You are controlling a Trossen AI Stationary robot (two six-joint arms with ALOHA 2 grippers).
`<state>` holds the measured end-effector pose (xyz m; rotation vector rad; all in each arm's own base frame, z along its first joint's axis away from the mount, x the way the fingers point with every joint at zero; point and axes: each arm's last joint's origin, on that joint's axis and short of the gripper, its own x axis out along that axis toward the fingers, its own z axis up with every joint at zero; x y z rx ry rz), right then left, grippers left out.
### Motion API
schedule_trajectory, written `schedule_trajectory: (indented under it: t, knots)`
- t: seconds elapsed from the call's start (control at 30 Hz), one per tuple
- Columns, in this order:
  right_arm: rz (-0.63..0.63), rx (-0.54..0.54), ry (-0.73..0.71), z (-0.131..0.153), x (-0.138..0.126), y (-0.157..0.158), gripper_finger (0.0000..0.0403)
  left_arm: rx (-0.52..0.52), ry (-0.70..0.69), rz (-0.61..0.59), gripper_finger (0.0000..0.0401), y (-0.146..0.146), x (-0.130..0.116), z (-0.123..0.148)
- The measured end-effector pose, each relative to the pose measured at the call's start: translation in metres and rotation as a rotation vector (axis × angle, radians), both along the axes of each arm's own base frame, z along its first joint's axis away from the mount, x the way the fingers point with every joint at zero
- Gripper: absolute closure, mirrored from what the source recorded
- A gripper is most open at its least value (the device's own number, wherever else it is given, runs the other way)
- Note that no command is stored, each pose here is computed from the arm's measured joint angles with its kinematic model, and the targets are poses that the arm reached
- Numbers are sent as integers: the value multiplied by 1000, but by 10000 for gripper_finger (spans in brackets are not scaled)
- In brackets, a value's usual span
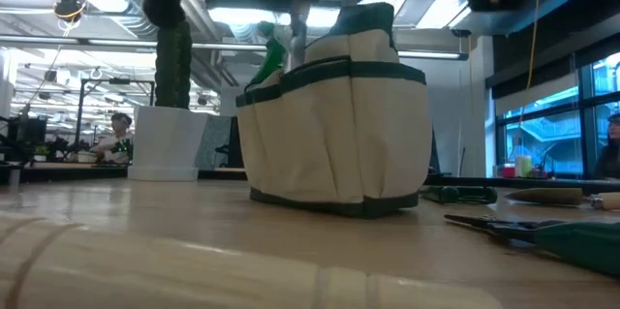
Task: Pick & Place Garden tools in Gardening bag
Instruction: Put the left trowel into the gardening bag
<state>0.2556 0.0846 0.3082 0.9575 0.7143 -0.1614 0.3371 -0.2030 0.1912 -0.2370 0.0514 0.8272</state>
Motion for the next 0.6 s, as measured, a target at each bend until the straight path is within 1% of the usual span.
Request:
schedule_trajectory:
  t: [0.13,0.3,0.37,0.43,0.6]
  knots:
    - [-3,-91,-26,22,1,-2,170,-16,16,9,348,10,7,-2]
    - [-44,-175,-8,42,-3,-11,169,21,58,42,348,25,15,-2]
    - [-58,-199,8,42,-4,-15,169,26,70,60,348,33,19,-2]
    - [-74,-212,29,40,-4,-19,169,11,68,63,348,38,23,-2]
    - [-119,-281,65,32,5,-25,169,9,67,60,348,39,24,-1]
